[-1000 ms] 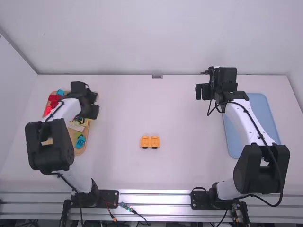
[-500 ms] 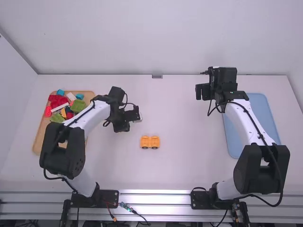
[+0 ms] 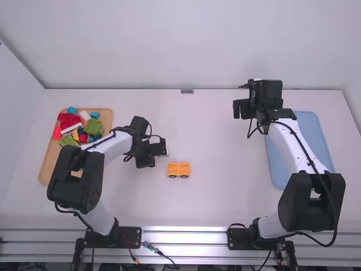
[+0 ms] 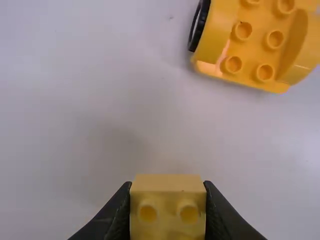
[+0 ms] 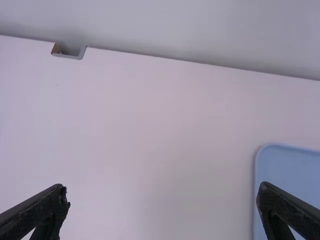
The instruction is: Assemble lego blocks to make yellow taxi
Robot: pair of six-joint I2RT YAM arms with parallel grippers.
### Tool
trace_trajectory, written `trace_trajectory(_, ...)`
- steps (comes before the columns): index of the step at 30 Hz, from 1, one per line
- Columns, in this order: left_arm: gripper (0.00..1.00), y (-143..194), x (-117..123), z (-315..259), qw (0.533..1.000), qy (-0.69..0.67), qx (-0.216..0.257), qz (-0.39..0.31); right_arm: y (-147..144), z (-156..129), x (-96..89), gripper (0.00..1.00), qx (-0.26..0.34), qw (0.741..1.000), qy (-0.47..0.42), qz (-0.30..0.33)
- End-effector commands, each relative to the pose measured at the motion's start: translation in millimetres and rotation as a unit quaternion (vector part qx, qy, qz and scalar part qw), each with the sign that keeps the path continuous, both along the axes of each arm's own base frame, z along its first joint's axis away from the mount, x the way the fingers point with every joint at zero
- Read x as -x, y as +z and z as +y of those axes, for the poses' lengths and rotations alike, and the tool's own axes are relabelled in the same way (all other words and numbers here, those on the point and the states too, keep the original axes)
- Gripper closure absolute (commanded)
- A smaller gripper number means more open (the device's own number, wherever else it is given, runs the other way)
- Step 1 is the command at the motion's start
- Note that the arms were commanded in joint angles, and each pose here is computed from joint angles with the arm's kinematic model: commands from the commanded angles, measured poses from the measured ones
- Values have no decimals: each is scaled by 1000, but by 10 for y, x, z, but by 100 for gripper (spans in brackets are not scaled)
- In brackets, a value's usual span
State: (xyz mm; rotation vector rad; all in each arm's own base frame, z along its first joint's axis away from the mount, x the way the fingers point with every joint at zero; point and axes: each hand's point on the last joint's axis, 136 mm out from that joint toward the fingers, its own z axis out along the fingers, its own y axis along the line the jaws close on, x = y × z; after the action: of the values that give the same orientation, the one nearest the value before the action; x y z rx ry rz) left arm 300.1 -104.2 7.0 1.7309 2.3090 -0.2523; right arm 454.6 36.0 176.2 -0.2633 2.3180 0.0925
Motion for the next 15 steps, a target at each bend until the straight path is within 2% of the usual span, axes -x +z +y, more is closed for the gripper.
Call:
trace_trajectory(1, 88, -19, 85, -33, 1000, -1, 11, 1, 250, 12, -15, 1, -2, 1000, 1, -28)
trace_trajectory(4, 84, -102, 118, -27, 1000, -1, 13, -3, 246, 7, -14, 1, -2, 1000, 0, -28)
trace_trajectory(9, 83, -180, 157, -21, 1000, -1, 14, -7, 245, 6, -15, 1, -2, 1000, 0, -28)
trace_trajectory(10, 79, -193, 169, -39, 1000, -2, 20, -8, 246, 7, -16, 1, -2, 1000, 0, -28)
trace_trajectory(11, 70, -195, 187, -63, 1000, -4, 28, -6, 246, 8, -16, 1, -2, 1000, 0, -28)
trace_trajectory(12, 55, -194, 195, -76, 999, -6, 32, -5, 246, 6, -16, 1, -2, 1000, 0, -28)
trace_trajectory(15, 1, -189, 204, -84, 999, -5, 35, -2, 246, 8, -16, 1, -2, 1000, 0, -28)
